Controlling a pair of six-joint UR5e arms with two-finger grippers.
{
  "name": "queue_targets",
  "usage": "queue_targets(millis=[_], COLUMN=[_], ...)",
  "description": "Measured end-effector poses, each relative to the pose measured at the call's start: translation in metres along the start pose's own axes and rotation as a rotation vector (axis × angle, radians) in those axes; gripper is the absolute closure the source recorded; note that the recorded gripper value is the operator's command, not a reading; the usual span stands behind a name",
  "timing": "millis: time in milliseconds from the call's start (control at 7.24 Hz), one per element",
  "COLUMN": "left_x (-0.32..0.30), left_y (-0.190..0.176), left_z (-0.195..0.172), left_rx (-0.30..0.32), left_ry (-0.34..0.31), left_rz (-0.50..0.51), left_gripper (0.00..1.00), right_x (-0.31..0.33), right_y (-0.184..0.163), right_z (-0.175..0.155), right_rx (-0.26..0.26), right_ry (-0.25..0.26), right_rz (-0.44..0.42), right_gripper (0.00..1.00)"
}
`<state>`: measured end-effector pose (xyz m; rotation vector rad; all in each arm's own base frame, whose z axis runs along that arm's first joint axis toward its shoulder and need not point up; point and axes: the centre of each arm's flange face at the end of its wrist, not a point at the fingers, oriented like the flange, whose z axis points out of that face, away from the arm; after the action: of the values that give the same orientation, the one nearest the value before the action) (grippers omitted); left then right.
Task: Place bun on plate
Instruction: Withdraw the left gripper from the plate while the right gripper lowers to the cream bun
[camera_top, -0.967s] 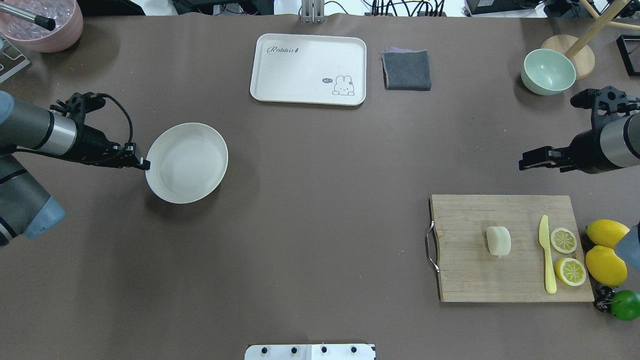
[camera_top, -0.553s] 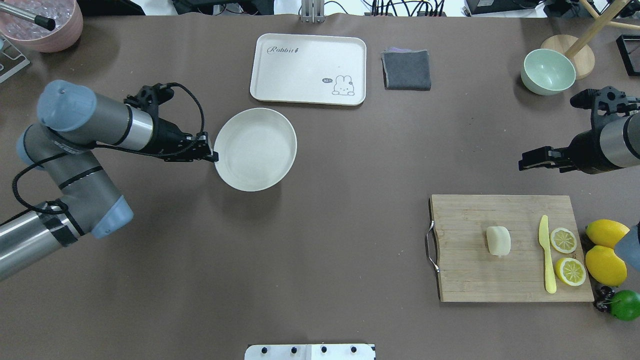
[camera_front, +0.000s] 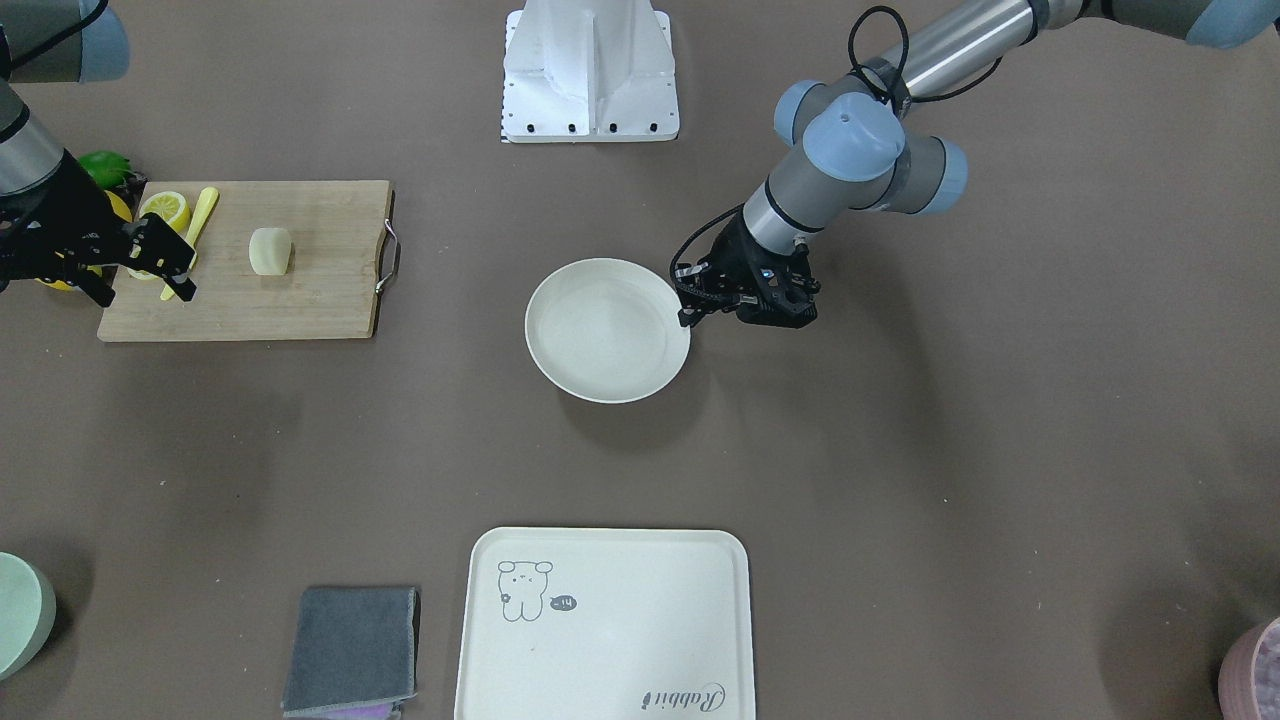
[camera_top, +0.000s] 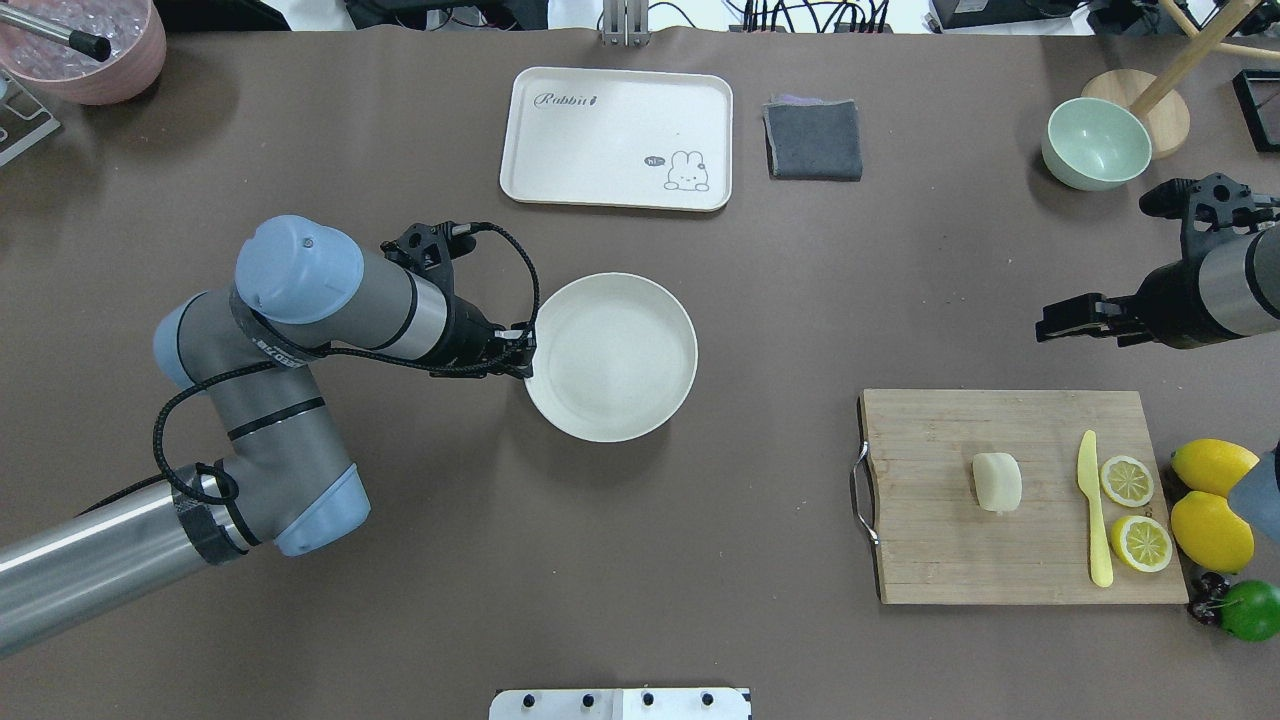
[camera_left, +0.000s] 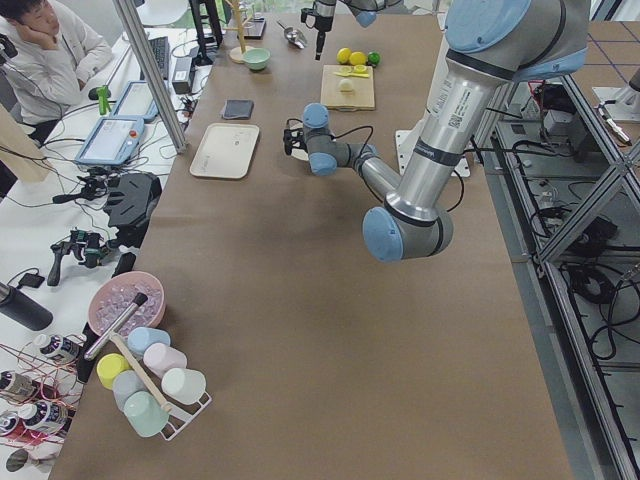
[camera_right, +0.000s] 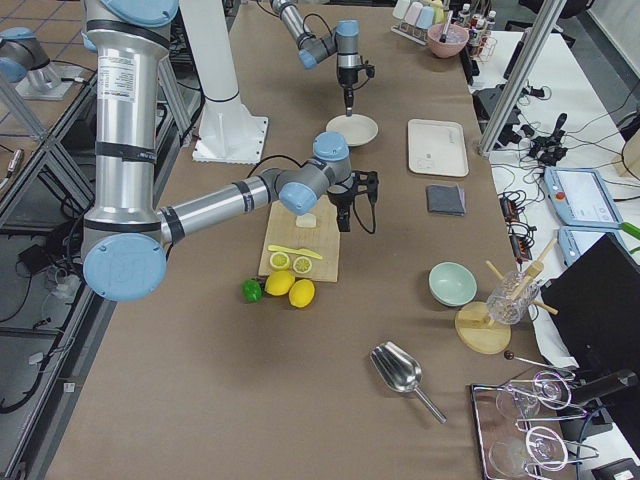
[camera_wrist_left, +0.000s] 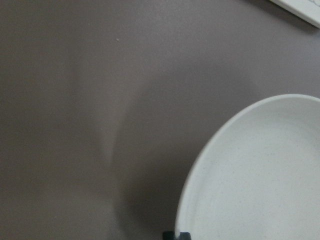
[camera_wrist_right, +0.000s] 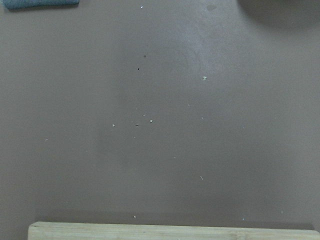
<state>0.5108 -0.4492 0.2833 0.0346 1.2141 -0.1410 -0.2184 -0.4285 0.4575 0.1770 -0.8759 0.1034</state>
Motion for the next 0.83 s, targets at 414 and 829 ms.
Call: queue_targets(millis=[414, 829], left_x=[0.003, -0.040], left_y=[-0.005, -0.079], left_z=[-0.009, -0.077], left_rx=[0.018, 0.039], left_ry=[0.005, -0.010], left_rz=[0.047, 0.064], left_gripper=[0.02, 0.02], right_x=[-0.011, -0.047], right_y=[0.006, 0.040], right_z=[0.007, 0.035], right_rx=[-0.015, -0.031], right_ry=[-0.010, -0.017], right_rz=[0.023, 0.051], right_gripper=[0.00, 0.00])
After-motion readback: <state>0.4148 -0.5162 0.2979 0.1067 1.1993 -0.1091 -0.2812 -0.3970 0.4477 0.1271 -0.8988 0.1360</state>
